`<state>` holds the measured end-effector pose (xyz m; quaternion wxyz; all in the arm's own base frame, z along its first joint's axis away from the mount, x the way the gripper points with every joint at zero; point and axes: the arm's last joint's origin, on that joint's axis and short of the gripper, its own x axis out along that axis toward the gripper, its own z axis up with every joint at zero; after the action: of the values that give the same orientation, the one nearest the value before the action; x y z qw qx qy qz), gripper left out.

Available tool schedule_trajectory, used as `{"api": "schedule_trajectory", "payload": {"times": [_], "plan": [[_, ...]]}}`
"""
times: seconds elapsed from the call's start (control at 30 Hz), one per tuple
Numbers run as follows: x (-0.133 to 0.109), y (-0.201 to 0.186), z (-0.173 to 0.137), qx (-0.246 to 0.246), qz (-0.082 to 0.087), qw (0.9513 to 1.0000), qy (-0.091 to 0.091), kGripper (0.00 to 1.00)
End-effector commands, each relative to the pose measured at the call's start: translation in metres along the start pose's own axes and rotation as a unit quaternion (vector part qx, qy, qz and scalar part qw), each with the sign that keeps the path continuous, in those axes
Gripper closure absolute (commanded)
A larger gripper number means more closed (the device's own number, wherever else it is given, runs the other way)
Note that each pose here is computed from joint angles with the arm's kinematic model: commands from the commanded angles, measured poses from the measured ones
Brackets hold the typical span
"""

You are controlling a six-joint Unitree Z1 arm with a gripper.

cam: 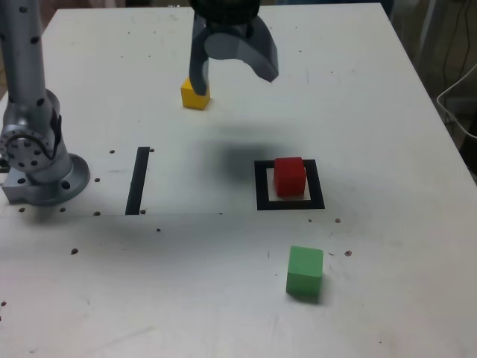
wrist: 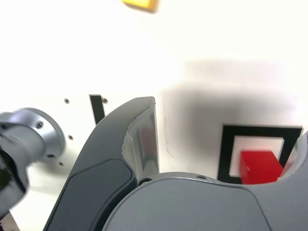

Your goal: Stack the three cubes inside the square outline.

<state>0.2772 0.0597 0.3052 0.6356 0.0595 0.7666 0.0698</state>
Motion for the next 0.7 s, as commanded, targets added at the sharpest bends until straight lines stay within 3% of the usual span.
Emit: {"api": "schedule_trajectory", "payload": {"times": [0.0,0.37,0.67], "plan": [[0.001,0.008,-0.007,-0.002,0.005,1.0,0.003,0.01],[0.021,0.061,-0.031,-0.018,0.019,0.9986,0.046,0.01],[0.027,0.09,-0.046,-0.024,0.017,0.9978,0.06,0.01]]}}
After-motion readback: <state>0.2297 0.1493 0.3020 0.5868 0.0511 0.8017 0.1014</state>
